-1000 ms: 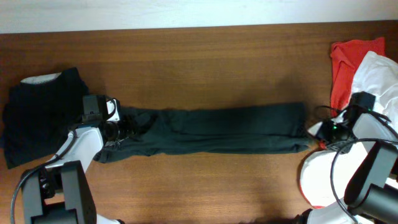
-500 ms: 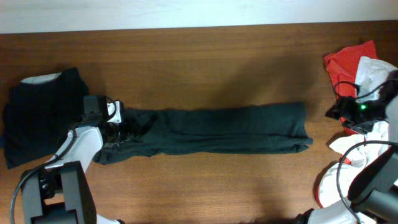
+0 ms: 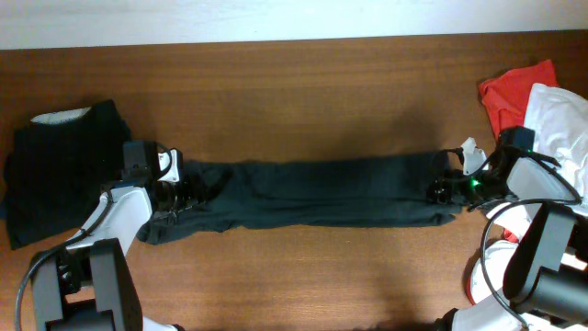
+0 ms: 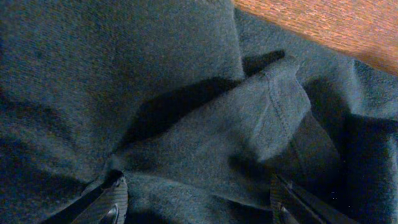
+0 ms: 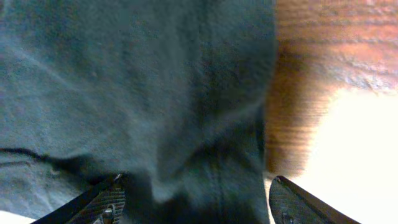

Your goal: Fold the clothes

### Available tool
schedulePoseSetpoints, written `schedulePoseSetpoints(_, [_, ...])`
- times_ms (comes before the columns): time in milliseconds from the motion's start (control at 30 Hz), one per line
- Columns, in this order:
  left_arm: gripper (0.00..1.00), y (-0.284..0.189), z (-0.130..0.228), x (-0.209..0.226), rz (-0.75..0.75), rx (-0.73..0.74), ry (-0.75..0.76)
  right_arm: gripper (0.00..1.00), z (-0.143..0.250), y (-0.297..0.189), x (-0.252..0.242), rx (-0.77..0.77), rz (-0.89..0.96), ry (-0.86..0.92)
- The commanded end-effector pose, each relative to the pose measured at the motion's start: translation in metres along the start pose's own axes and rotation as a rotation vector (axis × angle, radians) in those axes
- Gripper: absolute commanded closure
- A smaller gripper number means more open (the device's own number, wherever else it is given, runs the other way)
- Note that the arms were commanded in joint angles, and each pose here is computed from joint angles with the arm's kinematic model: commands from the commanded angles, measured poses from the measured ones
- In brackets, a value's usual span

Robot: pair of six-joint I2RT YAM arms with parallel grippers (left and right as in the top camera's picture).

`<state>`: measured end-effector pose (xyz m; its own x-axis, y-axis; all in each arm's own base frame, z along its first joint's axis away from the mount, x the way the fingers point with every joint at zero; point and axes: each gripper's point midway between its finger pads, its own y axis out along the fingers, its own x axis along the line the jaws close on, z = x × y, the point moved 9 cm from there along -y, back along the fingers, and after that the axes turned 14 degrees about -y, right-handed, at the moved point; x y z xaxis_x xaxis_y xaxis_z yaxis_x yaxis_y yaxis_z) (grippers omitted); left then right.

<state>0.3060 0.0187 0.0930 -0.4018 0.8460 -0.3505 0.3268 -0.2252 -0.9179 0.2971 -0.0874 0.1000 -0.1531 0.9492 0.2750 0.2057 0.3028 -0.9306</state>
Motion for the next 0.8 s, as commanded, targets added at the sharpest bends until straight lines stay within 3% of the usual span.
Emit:
schedulePoseSetpoints(0, [0.27, 0.007, 0.009, 0.006, -0.021, 0.044, -0.005, 0.23, -0.008, 0.005, 0.014, -0.017, -0.018, -0.068])
schedulePoseSetpoints(133, [0.27, 0.006, 0.010, 0.007, -0.023, 0.049, -0.007, 0.24, -0.013, 0.020, 0.026, 0.011, -0.039, -0.109])
schedulePoseSetpoints(233, [0.27, 0.006, 0.010, 0.007, -0.023, 0.049, -0.007, 0.43, -0.009, 0.027, 0.022, 0.052, -0.022, -0.101])
schedulePoseSetpoints(333, [0.27, 0.006, 0.011, 0.007, -0.025, 0.054, -0.008, 0.78, -0.007, 0.027, 0.016, 0.084, 0.050, -0.102])
schedulePoseSetpoints(400, [0.27, 0.006, 0.011, 0.007, -0.024, 0.056, -0.009, 0.92, -0.011, 0.024, 0.015, 0.075, 0.057, -0.095])
schedulePoseSetpoints(433, [0.18, 0.005, 0.010, 0.005, -0.014, 0.052, -0.012, 0.96, -0.014, 0.021, 0.014, 0.074, 0.063, -0.079])
schedulePoseSetpoints(467, [0.04, -0.001, 0.007, 0.001, 0.003, 0.039, -0.006, 0.96, -0.017, 0.016, 0.014, 0.081, 0.076, -0.073])
schedulePoseSetpoints(500, [0.01, -0.014, 0.002, -0.006, 0.033, 0.005, 0.006, 0.96, -0.023, 0.006, 0.011, 0.097, 0.112, -0.047])
schedulePoseSetpoints(633, [0.01, -0.072, -0.002, -0.026, 0.116, -0.156, 0.061, 0.96, -0.058, -0.063, 0.000, 0.120, 0.294, 0.046])
schedulePoseSetpoints(767, [0.01, -0.072, 0.008, -0.022, 0.089, -0.102, 0.043, 0.96, -0.081, -0.065, 0.065, 0.163, 0.248, -0.107])
